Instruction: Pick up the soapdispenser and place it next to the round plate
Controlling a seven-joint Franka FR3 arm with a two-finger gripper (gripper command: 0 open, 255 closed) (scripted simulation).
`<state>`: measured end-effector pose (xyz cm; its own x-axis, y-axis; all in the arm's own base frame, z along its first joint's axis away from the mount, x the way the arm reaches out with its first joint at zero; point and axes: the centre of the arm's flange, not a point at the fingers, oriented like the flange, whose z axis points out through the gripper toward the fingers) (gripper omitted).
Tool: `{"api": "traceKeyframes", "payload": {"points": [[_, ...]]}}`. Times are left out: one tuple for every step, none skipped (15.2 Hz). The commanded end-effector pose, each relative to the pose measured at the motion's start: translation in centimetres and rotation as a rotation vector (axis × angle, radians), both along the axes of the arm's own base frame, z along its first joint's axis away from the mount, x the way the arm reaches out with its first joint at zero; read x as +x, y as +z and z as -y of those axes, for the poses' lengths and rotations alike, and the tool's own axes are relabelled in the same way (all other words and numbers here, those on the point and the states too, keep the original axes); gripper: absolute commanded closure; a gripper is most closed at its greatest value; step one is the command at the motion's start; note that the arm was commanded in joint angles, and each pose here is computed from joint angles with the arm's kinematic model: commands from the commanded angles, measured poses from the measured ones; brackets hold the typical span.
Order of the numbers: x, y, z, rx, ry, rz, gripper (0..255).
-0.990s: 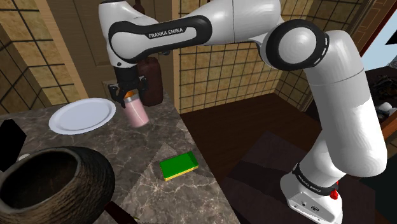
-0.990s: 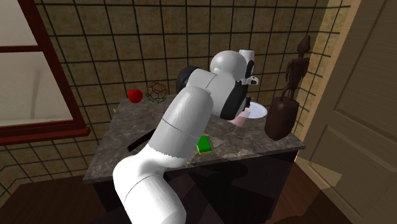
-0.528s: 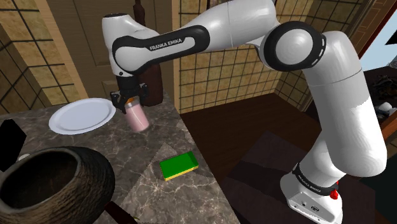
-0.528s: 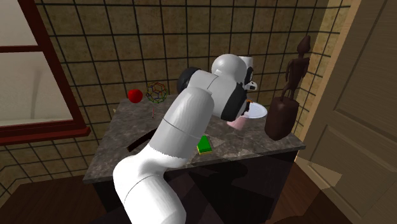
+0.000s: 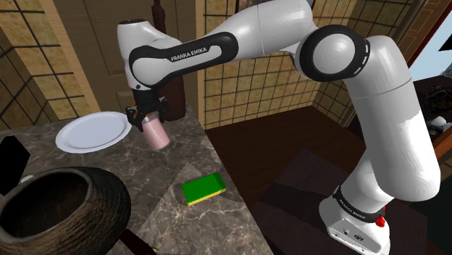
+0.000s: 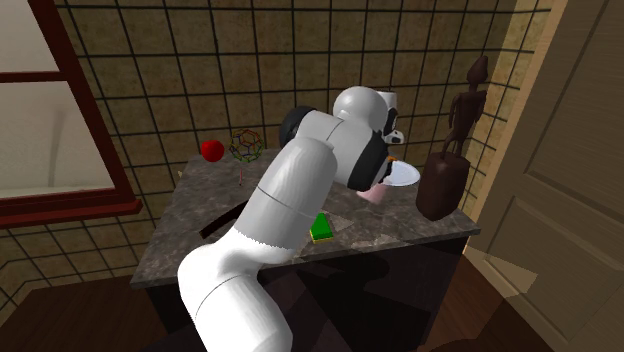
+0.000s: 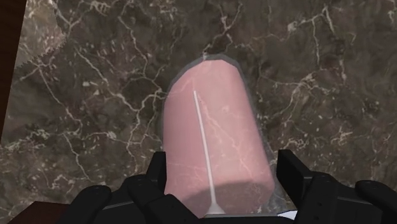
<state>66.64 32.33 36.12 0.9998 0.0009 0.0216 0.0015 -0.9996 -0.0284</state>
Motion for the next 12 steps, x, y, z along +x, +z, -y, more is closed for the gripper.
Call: {"api": "traceKeyframes", "payload": {"points": [[0.0,-1.0,0.2,-0.008,-0.001,-0.016,255],[-0.2,-1.1,0.2,-0.008,-0.001,-0.016,0],[-0.3,-1.0,0.1,-0.008,-0.001,-0.016,0],[-0.3,-1.0,0.2,-0.008,-0.001,-0.016,0],[-0.3,-1.0,0.2,-0.008,-0.001,-0.016,0],[-0.3,-1.0,0.2,-0.008,-0.001,-0.016,0],[0.0,-1.0,0.2,-0.008,-0.001,-0.016,0],[0.0,0.4,0.2,-0.008,-0.001,-0.016,0],[-0.1,1.7,0.2,-0.008,-0.001,-0.016,0],[-0.1,3.0,0.2,-0.008,-0.001,-0.016,0],[-0.1,4.0,0.3,-0.008,-0.001,-0.016,0],[-0.1,4.0,0.3,-0.008,-0.001,-0.016,0]]}}
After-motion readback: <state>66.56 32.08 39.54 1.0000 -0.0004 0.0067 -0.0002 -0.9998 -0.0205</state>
